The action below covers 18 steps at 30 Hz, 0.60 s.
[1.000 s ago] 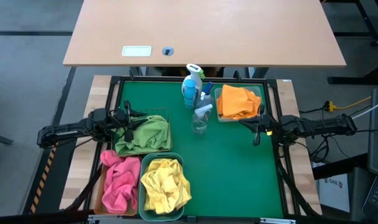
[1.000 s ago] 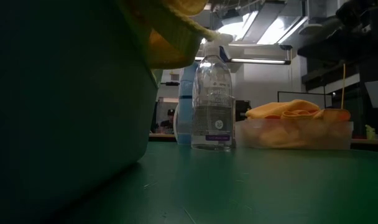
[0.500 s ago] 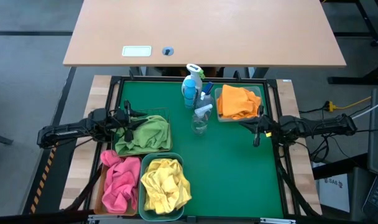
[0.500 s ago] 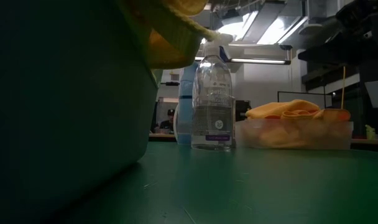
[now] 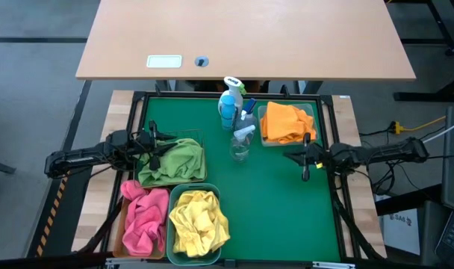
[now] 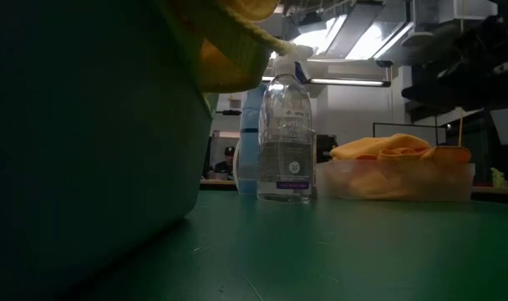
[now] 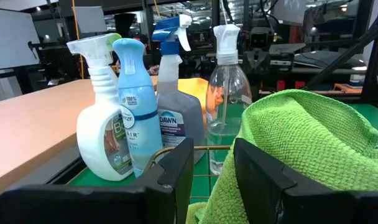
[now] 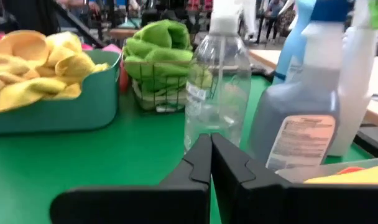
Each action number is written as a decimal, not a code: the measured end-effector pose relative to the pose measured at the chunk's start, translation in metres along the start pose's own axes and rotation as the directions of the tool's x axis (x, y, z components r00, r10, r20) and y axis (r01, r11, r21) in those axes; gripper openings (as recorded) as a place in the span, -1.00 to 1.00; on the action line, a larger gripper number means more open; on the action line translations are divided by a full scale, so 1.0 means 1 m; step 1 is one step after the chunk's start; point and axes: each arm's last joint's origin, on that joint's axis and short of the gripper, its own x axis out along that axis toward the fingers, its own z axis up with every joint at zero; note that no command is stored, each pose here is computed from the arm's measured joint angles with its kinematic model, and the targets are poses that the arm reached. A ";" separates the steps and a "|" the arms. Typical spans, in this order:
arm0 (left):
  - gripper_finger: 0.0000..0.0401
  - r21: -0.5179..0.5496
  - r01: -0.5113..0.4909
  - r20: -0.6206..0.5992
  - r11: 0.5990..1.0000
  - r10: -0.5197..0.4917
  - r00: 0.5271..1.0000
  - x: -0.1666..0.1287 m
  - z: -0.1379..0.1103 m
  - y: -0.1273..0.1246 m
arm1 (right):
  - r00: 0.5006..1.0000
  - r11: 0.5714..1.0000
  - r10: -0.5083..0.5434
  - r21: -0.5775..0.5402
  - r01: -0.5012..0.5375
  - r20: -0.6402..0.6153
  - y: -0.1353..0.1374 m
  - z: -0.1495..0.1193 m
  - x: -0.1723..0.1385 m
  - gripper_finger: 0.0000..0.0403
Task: Sort microfiber towel by color & place in baskets
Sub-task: Return to Home Position
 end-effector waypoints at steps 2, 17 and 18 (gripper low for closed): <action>-0.45 0.000 0.000 0.000 1.000 0.000 1.000 0.000 0.000 0.000 | 1.000 1.000 -0.006 -0.011 0.007 0.021 0.000 0.002 0.000 -0.97; -0.45 -0.001 0.000 0.000 1.000 0.000 1.000 0.000 0.000 0.000 | 0.982 0.977 -0.190 -0.093 0.191 0.014 -0.015 0.002 0.001 -0.97; -0.45 -0.001 0.000 0.000 1.000 0.000 1.000 0.000 0.000 0.000 | 0.983 0.978 -0.184 -0.093 0.184 0.014 -0.017 0.002 0.001 -0.97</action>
